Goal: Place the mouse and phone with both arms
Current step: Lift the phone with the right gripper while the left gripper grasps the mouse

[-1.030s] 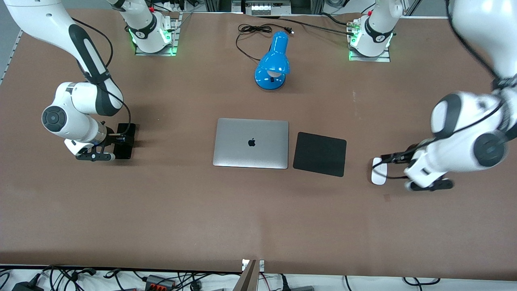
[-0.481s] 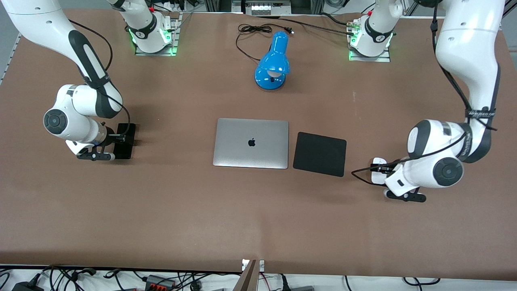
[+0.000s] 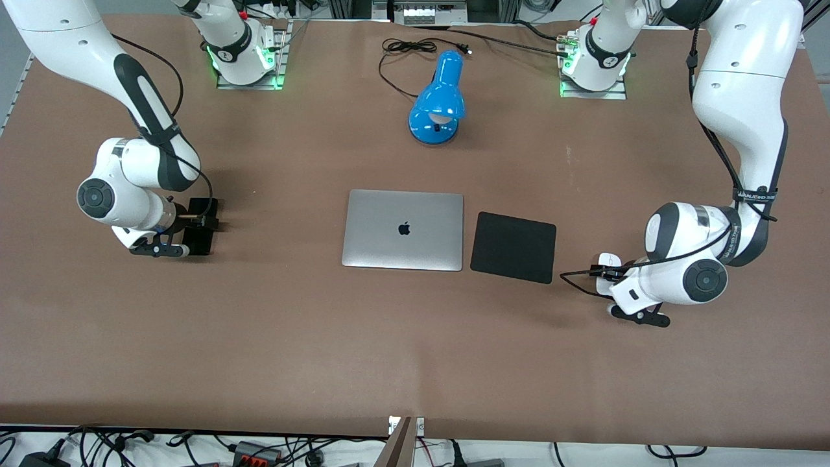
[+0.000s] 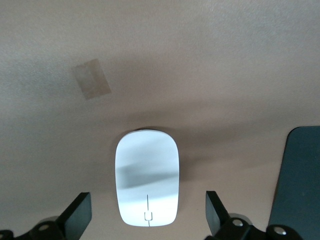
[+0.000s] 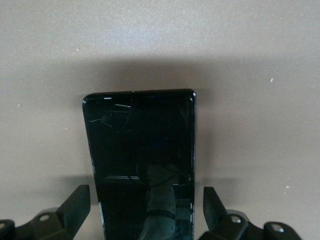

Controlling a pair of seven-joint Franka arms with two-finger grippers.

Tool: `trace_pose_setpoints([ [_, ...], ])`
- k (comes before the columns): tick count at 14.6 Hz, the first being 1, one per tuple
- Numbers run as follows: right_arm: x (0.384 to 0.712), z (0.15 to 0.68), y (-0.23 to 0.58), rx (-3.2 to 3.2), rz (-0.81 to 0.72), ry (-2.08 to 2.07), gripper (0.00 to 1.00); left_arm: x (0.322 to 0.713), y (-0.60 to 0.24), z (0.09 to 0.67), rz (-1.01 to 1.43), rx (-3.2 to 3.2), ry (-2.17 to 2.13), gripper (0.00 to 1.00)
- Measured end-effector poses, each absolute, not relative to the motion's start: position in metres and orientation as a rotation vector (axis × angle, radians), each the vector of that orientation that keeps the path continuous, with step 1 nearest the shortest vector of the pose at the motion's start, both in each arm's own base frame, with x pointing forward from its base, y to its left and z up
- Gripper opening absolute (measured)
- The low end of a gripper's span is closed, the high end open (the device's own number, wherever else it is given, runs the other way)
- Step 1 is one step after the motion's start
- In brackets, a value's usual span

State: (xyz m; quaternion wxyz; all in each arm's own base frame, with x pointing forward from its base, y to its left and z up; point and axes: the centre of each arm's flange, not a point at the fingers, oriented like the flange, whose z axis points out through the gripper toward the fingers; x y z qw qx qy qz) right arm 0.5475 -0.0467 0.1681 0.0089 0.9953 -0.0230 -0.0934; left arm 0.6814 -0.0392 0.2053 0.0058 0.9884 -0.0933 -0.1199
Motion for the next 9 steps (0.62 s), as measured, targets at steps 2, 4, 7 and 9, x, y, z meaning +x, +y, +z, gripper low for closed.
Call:
trace_pose_setpoints([
  [2, 0.545, 0.162, -0.047, 3.108, -0.311, -0.072, 1.0, 0.682, -0.04, 0.199, -0.358, 3.092, -0.298, 1.0],
  [4, 0.545, 0.161, -0.047, 3.108, -0.313, -0.072, 1.0, 0.681, -0.04, 0.191, -0.349, 3.09, -0.304, 1.0],
  [7, 0.545, 0.161, -0.047, 3.108, -0.313, -0.072, 1.0, 0.678, -0.041, 0.183, -0.345, 3.088, -0.31, 1.0],
  [9, 0.545, 0.161, -0.047, 3.108, -0.313, -0.072, 1.0, 0.676, -0.04, 0.178, -0.336, 3.087, -0.314, 1.0],
])
